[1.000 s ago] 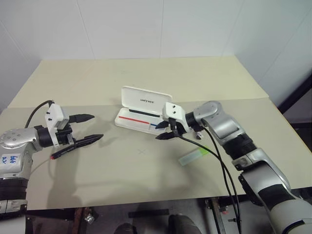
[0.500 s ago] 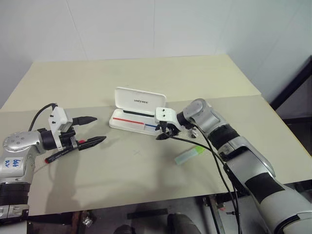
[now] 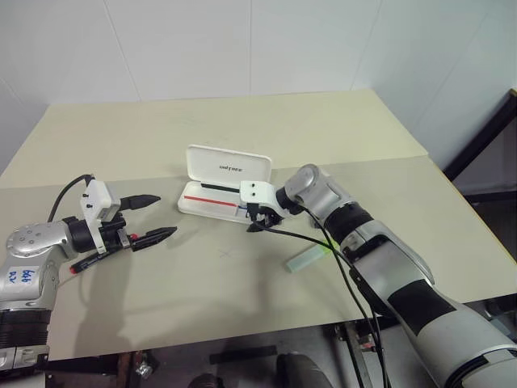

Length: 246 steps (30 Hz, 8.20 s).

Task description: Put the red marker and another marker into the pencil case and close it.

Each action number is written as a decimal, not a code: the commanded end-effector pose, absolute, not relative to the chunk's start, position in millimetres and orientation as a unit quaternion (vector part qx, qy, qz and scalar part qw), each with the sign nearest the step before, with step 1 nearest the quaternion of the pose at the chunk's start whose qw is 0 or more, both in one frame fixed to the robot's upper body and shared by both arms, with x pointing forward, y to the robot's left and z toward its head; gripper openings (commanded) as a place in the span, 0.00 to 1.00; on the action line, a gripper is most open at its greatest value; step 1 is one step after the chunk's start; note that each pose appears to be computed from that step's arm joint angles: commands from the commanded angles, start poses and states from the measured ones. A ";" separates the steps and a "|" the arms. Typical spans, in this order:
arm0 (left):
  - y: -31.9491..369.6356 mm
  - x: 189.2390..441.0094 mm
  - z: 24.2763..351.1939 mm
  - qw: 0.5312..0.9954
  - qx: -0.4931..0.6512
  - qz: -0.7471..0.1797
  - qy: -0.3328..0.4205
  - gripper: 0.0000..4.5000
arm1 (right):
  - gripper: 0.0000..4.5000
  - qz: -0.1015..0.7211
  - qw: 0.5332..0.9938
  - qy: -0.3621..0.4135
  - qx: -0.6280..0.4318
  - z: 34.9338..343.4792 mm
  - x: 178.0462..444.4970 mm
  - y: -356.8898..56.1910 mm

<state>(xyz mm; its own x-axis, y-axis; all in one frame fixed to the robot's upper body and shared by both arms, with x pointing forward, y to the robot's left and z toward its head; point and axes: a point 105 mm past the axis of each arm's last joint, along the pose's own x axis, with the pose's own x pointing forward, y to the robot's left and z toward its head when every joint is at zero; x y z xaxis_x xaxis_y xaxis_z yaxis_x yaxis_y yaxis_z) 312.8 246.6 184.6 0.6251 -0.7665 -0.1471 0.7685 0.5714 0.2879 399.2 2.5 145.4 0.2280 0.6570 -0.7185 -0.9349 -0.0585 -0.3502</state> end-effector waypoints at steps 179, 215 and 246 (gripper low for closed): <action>344.3 313.6 144.0 0.848 0.286 -0.397 0.204 0.12 | 1.00 0.559 0.799 -0.057 -0.214 217.8 299.8 -153.1; 142.6 347.9 183.3 0.752 0.283 -0.589 0.087 0.12 | 1.00 0.531 0.817 -0.039 -0.221 200.6 299.8 -172.2; 68.9 368.9 154.1 0.739 0.301 -0.593 0.109 0.36 | 1.00 0.509 0.834 -0.065 -0.204 214.3 293.2 -167.8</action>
